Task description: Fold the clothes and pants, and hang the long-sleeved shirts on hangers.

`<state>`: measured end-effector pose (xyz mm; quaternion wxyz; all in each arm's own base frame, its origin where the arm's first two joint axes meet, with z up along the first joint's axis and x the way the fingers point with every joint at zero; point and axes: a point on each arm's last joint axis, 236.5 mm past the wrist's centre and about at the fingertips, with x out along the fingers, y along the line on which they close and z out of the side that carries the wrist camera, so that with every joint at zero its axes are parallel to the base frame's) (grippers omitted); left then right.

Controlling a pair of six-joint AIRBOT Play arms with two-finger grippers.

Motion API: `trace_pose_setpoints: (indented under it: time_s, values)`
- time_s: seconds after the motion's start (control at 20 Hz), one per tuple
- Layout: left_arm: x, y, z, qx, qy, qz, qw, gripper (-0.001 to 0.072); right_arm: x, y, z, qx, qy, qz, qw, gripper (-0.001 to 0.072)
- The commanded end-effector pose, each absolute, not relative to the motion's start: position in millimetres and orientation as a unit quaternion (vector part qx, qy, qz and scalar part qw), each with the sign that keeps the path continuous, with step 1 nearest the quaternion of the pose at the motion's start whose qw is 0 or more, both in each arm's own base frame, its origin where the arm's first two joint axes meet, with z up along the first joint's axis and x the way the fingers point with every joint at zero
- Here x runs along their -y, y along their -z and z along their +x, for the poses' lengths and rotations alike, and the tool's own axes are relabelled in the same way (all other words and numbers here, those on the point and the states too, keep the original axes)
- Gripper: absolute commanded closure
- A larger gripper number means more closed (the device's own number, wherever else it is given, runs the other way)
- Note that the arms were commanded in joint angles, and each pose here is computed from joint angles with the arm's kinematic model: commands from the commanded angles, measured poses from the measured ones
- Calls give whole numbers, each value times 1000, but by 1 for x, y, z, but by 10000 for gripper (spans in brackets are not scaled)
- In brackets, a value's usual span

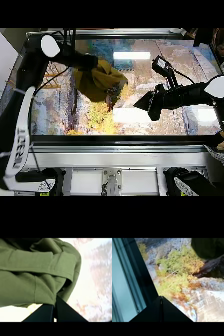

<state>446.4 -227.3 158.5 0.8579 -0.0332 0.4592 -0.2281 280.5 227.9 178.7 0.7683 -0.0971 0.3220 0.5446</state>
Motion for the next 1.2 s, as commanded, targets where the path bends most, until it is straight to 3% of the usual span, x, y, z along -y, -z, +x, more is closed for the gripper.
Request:
trace_pose_setpoints:
  time_s: [0.0, 0.1, 0.2, 0.25, 0.3, 0.35, 0.5, 0.55, 0.6, 0.65, 0.75, 1.15]
  values:
    - [232, -140, 368, -490, 220, -30, 843, 693, -242, -193, 260, -317, -586, -60, 743, 694]
    - [250, -111, 321, -514, 238, -33, 823, 693, -236, -186, 261, -327, -578, -72, 744, 696]
    - [273, -84, 274, -528, 276, -3, 803, 691, -210, -173, 287, -354, -512, -77, 779, 696]
    - [282, -74, 255, -530, 294, 13, 795, 521, -193, -166, 304, -373, -461, -68, 803, 696]
    - [290, -68, 242, -525, 310, 26, 792, 132, -172, -158, 321, -394, -403, -54, 824, 696]
    - [291, -68, 238, -517, 315, 33, 795, 33, -154, -150, 333, -416, -351, -39, 838, 696]
    - [264, -92, 273, -482, 268, 20, 834, 44, -133, -126, 338, -484, -273, 24, 831, 681]
    - [249, -101, 292, -471, 245, 12, 847, 44, -134, -118, 336, -498, -275, 25, 822, 594]
    - [236, -104, 306, -468, 224, -1, 855, 44, -135, -113, 336, -507, -277, 28, 816, 407]
    - [221, -100, 320, -473, 201, -12, 858, 44, -136, -108, 337, -515, -272, 38, 812, 393]
    - [190, -72, 342, -500, 150, -26, 852, 44, -136, -101, 340, -529, -260, 58, 806, 602]
    - [141, 1, 426, -596, 47, -44, 800, 44, -139, -92, 340, -549, -241, 78, 797, 602]
